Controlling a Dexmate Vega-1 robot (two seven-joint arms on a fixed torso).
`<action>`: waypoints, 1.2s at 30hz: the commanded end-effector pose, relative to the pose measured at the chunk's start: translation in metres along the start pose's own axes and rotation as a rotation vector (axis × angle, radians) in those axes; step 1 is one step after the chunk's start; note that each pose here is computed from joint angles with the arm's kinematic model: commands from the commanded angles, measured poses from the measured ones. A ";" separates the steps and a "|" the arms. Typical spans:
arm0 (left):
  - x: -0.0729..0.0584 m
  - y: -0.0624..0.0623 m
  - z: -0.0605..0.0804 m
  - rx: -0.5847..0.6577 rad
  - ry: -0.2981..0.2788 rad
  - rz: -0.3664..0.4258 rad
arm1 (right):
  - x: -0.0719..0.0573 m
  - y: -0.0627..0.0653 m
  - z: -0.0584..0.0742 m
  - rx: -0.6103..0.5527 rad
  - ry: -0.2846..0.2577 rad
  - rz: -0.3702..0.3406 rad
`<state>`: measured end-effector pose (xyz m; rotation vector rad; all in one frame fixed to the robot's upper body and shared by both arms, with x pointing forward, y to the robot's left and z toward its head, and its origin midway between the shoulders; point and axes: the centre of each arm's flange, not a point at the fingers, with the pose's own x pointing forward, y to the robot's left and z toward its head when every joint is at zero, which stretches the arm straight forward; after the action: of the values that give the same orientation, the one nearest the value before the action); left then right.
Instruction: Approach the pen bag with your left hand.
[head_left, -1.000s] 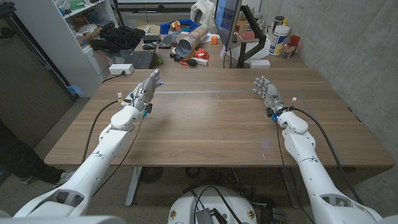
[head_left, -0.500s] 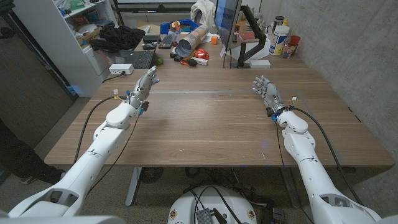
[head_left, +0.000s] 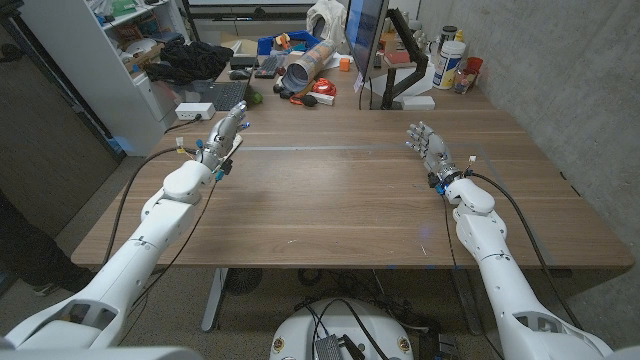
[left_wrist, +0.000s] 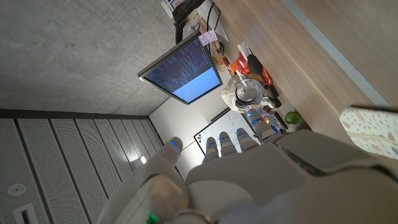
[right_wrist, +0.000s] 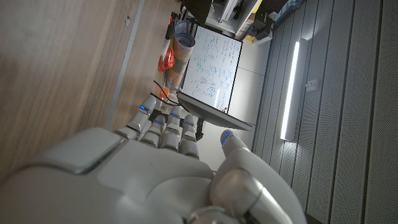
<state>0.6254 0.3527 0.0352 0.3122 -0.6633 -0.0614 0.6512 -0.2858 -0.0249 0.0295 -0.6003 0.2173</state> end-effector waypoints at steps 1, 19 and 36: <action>0.006 0.015 0.010 0.068 -0.012 0.002 | 0.002 0.002 0.000 -0.001 0.000 -0.001; 0.012 0.033 0.023 0.154 -0.010 -0.002 | 0.005 0.005 0.000 -0.003 0.001 0.004; 0.021 0.042 0.034 0.249 0.008 -0.041 | 0.005 0.007 0.000 -0.005 -0.002 0.011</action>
<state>0.6204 0.3771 0.0763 0.5019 -0.6711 -0.0183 0.6544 -0.2794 -0.0227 0.0243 -0.5999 0.2216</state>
